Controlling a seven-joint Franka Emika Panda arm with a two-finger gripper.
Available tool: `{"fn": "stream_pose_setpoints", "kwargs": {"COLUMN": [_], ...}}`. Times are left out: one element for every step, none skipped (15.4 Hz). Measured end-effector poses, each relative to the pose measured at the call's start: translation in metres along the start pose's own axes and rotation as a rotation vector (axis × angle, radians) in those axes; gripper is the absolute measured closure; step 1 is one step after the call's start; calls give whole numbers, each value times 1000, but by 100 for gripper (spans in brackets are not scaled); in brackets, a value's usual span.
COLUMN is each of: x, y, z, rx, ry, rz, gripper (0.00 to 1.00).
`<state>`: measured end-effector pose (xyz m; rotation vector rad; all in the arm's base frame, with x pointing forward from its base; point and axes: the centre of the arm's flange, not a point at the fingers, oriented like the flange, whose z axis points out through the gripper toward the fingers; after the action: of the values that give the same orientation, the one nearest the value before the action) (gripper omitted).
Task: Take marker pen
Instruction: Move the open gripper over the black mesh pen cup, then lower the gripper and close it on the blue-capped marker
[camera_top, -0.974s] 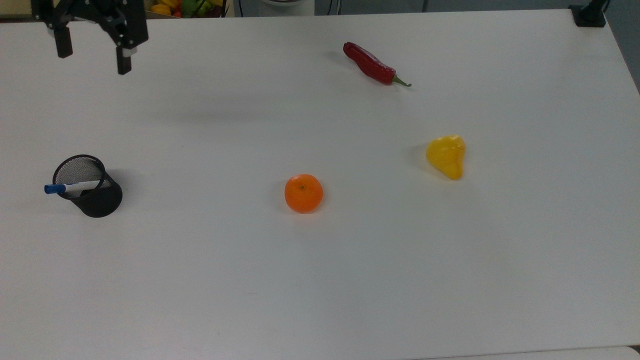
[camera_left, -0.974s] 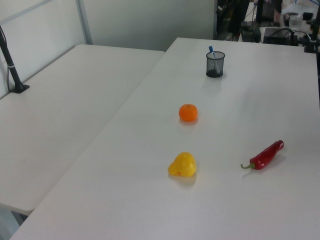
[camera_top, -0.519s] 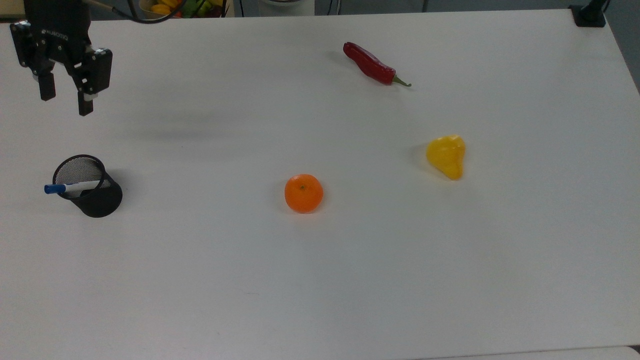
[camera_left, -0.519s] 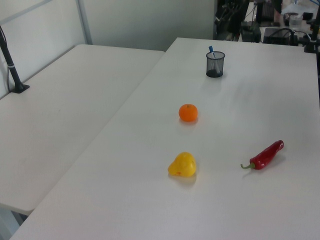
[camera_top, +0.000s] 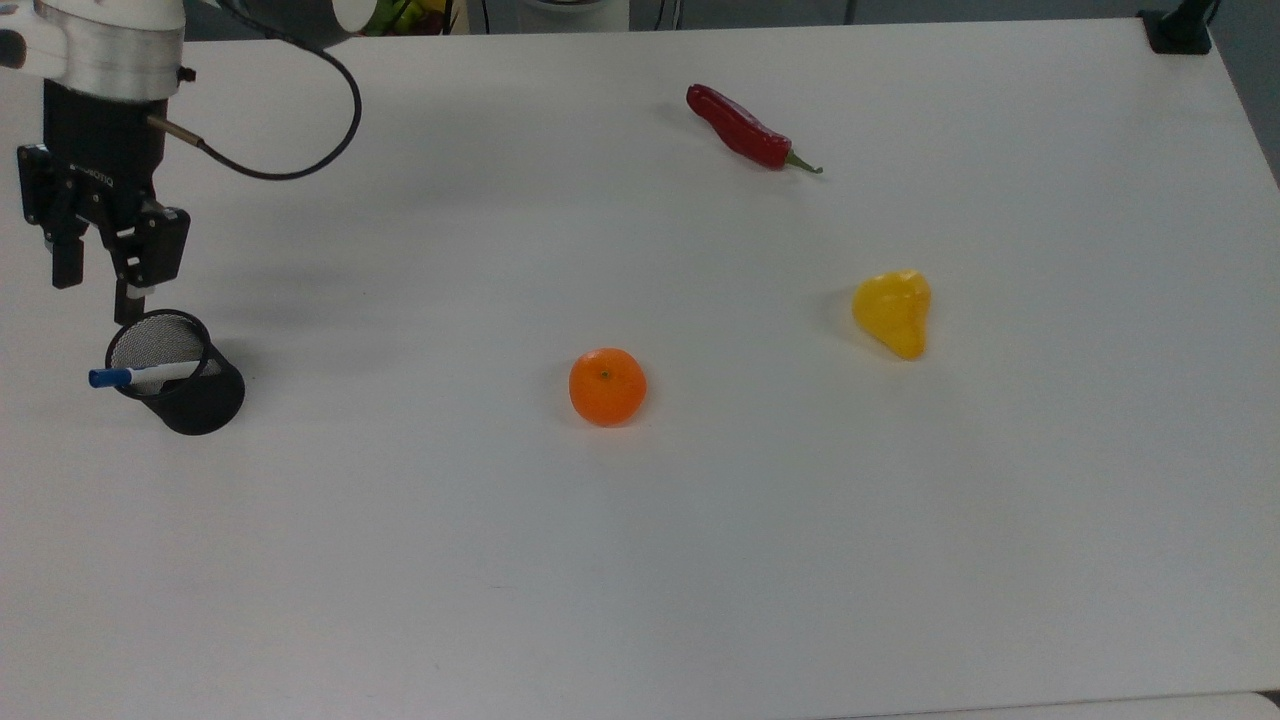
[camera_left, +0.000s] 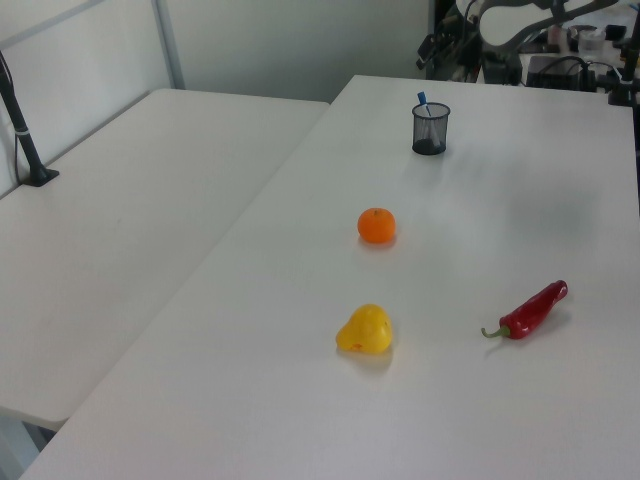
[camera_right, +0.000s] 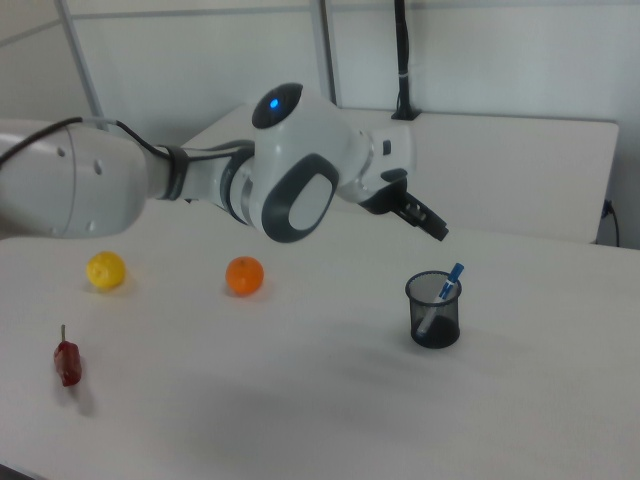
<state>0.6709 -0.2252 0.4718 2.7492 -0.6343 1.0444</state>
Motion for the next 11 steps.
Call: {"fn": "stream_pose_setpoints", "kwargs": {"x": [-4, -9, -14, -20, -24, -27, -31, -34, -38, -41, -44], "y": [3, 6, 7, 7, 6, 6, 6, 7, 7, 7, 7], "z": [10, 20, 30, 42, 49, 55, 61, 67, 72, 77, 81], "rx": [-4, -7, -10, -11, -10, -9, -9, -10, -12, -12, -12], "ry": [13, 23, 30, 41, 54, 65, 72, 73, 74, 76, 80], "rz": [20, 39, 51, 56, 60, 63, 70, 74, 75, 73, 71], "gripper": [33, 33, 33, 33, 32, 32, 31, 31, 31, 31, 31]}}
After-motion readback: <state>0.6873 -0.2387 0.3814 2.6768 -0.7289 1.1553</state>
